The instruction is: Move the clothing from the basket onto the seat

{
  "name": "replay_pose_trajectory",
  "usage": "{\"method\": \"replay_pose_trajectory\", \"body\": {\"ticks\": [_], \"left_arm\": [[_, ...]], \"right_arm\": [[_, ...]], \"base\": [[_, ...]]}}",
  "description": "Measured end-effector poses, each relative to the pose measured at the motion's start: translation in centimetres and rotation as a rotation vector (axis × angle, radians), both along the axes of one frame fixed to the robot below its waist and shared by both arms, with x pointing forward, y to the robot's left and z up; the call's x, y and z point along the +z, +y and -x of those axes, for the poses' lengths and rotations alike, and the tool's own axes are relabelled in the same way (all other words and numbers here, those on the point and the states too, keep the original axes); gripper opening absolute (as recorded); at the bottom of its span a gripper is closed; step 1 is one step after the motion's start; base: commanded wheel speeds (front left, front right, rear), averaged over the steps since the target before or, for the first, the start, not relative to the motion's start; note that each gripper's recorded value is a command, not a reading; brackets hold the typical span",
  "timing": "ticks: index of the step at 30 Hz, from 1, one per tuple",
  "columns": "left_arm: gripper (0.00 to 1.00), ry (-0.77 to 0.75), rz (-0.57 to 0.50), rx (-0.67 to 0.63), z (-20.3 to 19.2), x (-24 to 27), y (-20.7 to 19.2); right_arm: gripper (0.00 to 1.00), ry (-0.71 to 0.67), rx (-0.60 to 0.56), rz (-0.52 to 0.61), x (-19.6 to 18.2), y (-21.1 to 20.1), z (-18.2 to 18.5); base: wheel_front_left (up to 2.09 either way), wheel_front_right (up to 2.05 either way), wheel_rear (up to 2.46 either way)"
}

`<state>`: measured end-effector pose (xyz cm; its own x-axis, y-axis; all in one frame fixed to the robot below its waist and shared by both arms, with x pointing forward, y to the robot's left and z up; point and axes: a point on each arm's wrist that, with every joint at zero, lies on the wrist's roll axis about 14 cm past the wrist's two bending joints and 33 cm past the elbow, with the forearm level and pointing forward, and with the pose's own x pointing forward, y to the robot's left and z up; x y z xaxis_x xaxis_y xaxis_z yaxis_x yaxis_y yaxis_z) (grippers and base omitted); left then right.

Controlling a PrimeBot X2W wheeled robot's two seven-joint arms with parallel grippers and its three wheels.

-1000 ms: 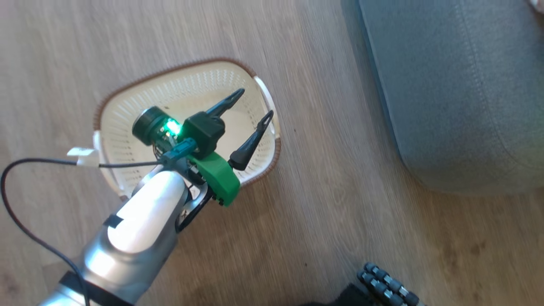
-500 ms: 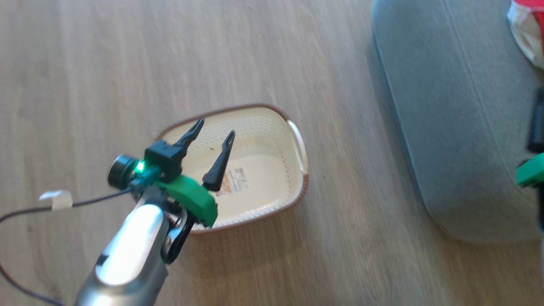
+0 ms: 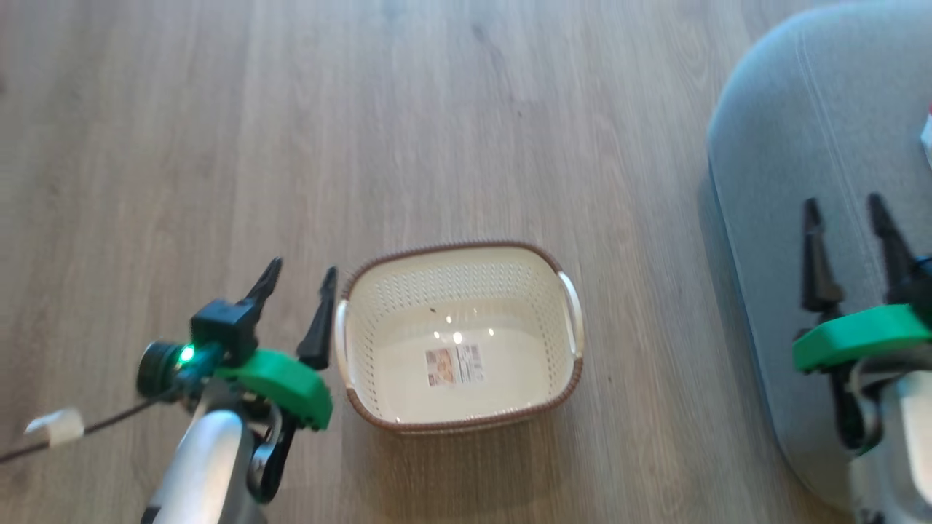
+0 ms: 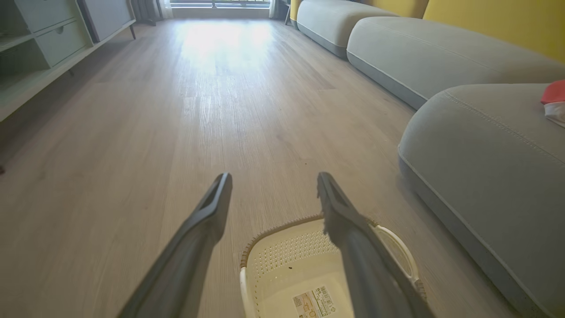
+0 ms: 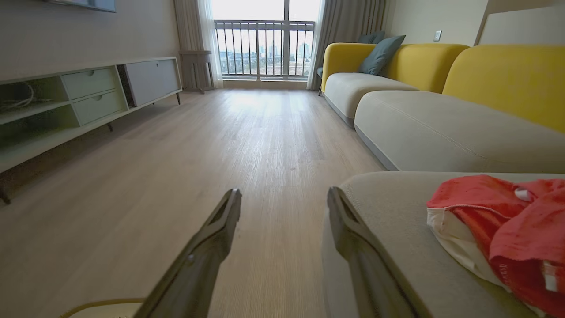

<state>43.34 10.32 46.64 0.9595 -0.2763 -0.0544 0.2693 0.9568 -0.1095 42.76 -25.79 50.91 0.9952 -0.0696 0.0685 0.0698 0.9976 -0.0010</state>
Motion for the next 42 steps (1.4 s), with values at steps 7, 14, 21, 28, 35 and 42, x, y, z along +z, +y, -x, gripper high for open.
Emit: {"method": "replay_pose_trajectory", "body": {"ticks": [7, 14, 21, 28, 35, 42], "left_arm": [[1.0, -0.015, 0.002, 0.15, 2.6, 0.7, 4.3], [1.0, -0.031, -0.014, 0.241, 4.2, 1.1, 7.0], [1.0, -0.019, -0.015, 0.274, 5.8, 0.6, 7.9], [1.0, -0.039, -0.018, 0.294, 6.0, 1.3, 8.5], [1.0, -0.028, -0.013, 0.304, 6.5, 0.8, 8.9], [1.0, -0.044, -0.003, 0.297, 6.3, 1.3, 8.8]], "right_arm": [[1.0, -0.01, 0.114, -0.076, 0.1, 5.4, 0.9], [1.0, -0.005, 0.159, -0.113, 0.0, 7.6, 1.6], [1.0, 0.043, 0.181, -0.102, -1.5, 8.5, 3.2], [1.0, 0.049, 0.186, -0.099, -1.7, 8.8, 3.6], [1.0, 0.055, 0.188, -0.1, -1.9, 9.0, 3.6], [1.0, 0.062, 0.189, -0.099, -2.1, 9.1, 3.6]], "base": [[0.0, 0.0, 0.0], [0.0, 0.0, 0.0], [0.0, 0.0, 0.0], [0.0, 0.0, 0.0], [0.0, 0.0, 0.0], [0.0, 0.0, 0.0]]}}
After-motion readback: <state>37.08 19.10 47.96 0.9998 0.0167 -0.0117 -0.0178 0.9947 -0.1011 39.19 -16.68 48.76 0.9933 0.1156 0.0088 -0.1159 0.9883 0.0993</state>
